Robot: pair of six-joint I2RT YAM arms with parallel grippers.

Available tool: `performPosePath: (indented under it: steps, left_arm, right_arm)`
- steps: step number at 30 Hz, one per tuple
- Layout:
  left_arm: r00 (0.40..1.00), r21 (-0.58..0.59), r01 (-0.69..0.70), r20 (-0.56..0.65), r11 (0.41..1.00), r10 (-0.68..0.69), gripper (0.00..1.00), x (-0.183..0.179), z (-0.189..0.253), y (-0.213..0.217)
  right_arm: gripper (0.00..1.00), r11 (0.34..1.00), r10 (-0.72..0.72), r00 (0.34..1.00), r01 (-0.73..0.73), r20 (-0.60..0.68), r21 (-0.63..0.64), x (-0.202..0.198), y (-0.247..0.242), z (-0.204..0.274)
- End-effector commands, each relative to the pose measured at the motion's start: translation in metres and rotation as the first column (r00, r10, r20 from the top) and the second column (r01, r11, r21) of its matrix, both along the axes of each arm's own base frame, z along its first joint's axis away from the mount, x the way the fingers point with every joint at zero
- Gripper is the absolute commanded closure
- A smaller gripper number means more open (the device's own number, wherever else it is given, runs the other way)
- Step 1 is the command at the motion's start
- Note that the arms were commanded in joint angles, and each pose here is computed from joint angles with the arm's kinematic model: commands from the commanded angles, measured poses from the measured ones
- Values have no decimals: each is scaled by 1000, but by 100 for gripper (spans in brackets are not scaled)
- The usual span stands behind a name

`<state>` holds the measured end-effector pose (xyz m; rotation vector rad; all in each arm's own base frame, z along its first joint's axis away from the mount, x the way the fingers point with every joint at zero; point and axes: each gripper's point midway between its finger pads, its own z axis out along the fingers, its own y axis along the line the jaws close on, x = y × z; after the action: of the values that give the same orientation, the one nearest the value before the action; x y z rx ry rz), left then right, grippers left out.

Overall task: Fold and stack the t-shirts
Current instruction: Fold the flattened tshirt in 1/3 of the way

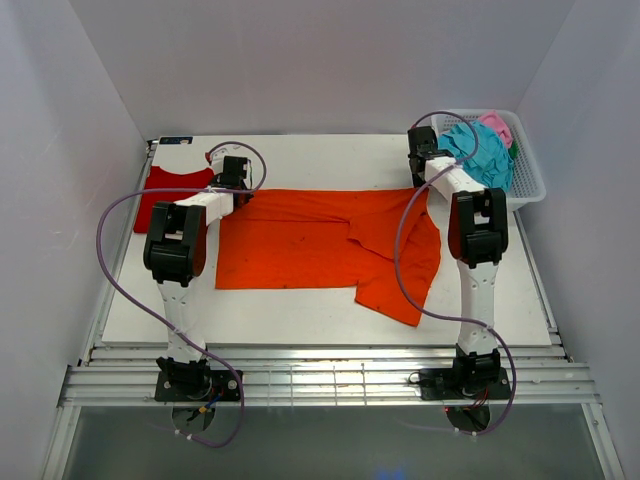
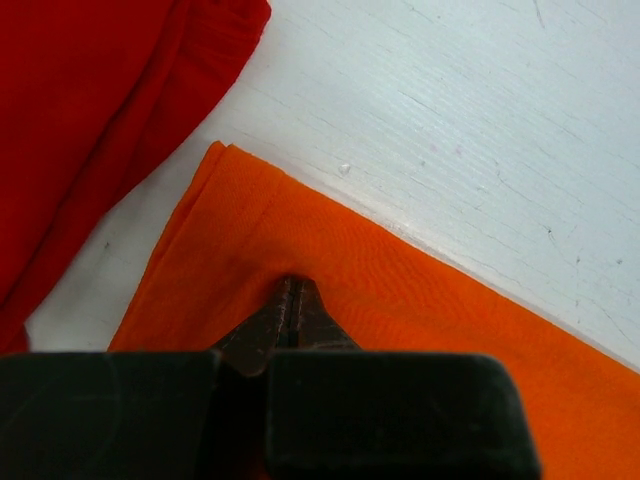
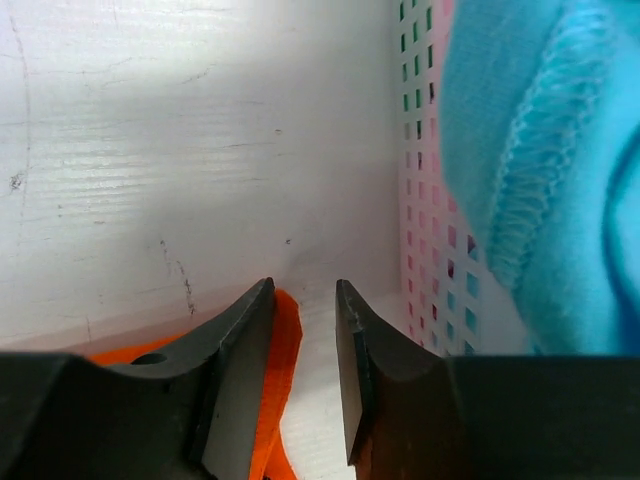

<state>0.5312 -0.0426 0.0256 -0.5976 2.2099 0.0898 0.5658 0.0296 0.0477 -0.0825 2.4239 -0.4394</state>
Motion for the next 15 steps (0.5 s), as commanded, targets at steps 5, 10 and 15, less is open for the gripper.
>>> performPosePath:
  steps: [5,10,15]
  left_arm:
    - [957,29,42,286,999,-48,74,20,114,-8]
    - [859,135,88,491,987,-143,11,12,220,-37]
    - [862,132,111,480,985,-162,6,-29,250,-55]
  right_arm:
    - [63,1000,-14,912,7,410,19,6,-8,165]
    - [62,1000,-6,846,-8,533,25,-28,-10,233]
    - [63,983,64,854,-143,515,113,-70,12,259]
